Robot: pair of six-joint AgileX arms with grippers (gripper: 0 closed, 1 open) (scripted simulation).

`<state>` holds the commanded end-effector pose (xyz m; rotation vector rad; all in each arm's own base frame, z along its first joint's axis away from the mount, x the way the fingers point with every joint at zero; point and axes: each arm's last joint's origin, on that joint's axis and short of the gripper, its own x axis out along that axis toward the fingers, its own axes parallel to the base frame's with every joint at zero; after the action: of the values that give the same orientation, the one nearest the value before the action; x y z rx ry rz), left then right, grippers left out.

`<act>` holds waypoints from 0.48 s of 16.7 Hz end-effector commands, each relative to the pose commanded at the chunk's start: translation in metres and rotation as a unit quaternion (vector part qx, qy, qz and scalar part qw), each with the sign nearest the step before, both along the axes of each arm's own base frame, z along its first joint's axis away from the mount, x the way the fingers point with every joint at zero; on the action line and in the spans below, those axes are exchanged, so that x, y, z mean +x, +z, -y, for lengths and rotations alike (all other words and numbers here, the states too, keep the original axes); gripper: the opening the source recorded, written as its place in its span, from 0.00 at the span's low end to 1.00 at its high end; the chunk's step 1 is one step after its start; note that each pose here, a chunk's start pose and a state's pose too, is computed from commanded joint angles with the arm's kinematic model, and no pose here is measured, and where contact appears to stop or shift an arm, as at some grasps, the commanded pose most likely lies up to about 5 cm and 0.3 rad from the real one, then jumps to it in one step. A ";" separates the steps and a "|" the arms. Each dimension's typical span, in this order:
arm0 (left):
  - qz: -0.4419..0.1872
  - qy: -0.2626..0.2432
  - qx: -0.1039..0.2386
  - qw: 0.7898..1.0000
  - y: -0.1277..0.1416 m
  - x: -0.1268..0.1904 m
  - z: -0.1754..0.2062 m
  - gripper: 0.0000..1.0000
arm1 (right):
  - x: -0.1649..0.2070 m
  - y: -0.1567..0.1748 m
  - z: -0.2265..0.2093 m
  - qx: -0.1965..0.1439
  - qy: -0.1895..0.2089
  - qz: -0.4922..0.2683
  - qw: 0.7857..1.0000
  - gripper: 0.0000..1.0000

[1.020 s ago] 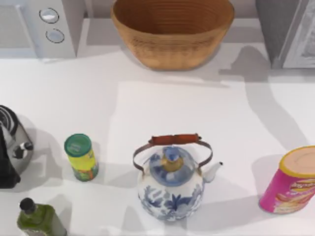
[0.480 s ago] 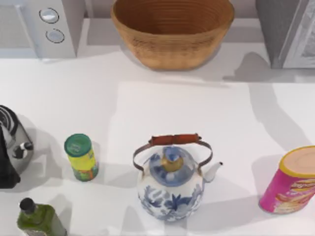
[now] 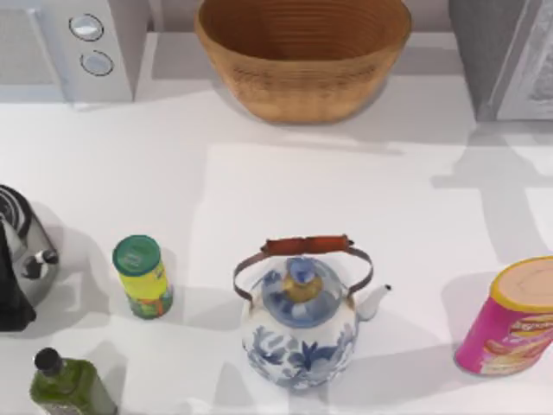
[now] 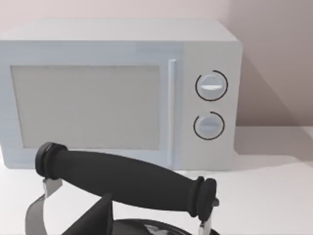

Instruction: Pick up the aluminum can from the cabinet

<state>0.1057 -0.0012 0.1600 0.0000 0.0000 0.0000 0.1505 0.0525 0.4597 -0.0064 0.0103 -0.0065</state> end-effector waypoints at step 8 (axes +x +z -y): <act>0.000 0.000 0.000 1.000 0.000 0.000 0.000 1.00 | -0.035 -0.193 0.040 -0.004 0.000 -0.037 0.999 0.00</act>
<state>0.1057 -0.0012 0.1600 0.0000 0.0000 0.0000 0.1154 0.0128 0.2668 -0.0142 0.0849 -0.0053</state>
